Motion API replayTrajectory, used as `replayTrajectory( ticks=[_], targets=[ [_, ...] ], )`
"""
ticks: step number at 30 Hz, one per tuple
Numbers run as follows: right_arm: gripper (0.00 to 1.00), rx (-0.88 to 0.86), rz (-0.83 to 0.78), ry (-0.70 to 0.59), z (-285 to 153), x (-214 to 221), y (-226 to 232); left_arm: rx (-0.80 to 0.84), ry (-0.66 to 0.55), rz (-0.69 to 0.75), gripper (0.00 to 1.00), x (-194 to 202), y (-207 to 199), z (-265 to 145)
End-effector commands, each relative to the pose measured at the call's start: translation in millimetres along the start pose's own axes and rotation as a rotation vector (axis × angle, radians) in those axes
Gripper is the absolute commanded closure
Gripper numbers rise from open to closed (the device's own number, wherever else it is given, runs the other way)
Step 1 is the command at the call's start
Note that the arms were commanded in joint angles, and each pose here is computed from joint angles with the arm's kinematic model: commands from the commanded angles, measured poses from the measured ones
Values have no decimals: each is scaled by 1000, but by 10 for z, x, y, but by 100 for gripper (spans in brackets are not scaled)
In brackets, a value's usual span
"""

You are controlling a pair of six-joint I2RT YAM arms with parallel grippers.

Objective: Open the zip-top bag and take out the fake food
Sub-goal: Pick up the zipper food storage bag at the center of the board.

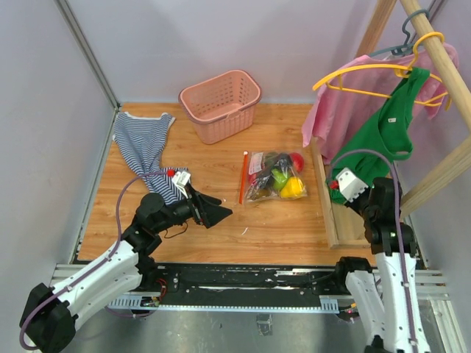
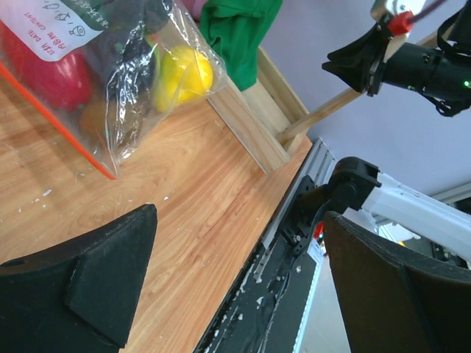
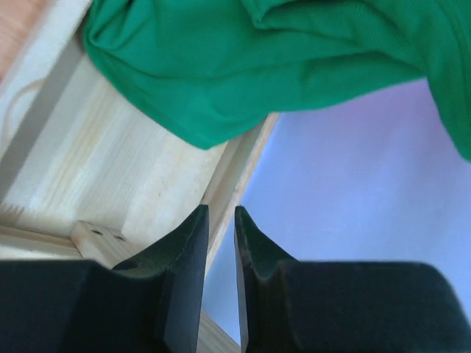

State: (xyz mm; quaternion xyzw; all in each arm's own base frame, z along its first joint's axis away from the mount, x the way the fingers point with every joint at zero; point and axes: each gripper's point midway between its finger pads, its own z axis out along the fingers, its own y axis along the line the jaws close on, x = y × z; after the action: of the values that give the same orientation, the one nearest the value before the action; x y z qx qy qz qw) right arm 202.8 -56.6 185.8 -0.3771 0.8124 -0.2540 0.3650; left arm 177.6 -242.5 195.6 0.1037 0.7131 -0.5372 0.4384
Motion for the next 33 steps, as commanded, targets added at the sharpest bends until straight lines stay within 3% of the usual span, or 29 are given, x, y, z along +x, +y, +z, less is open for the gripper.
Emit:
replayTrajectory(
  ticks=[1, 4, 6, 12, 15, 21, 26, 30, 33],
  targets=[
    [79, 38, 81, 16, 59, 113, -355, 34, -34, 30, 2, -64, -77, 2],
    [76, -24, 116, -16, 80, 141, -358, 37, -30, 38, 2, -64, -80, 7],
    [68, -98, 97, -75, 51, 52, -240, 38, -27, 39, 2, -63, -80, 15],
    [44, -381, 73, -444, -311, -596, 356, 33, -16, 80, 4, -64, -111, 130],
    [37, -487, 100, -564, -493, -855, 475, 15, 21, 115, 5, 11, -132, 266],
    [35, -673, 132, -606, -462, -1114, 594, -66, 58, 172, 15, 92, -12, 510],
    [34, -804, 49, -608, -389, -1354, 899, -290, 79, 282, 20, 66, 344, 699],
    [18, -870, 21, -665, -415, -1609, 1024, -408, 155, 297, 21, 170, 523, 857],
    [12, -899, 22, -692, -393, -1724, 1055, -516, 201, 290, 19, 309, 718, 900]
  ],
)
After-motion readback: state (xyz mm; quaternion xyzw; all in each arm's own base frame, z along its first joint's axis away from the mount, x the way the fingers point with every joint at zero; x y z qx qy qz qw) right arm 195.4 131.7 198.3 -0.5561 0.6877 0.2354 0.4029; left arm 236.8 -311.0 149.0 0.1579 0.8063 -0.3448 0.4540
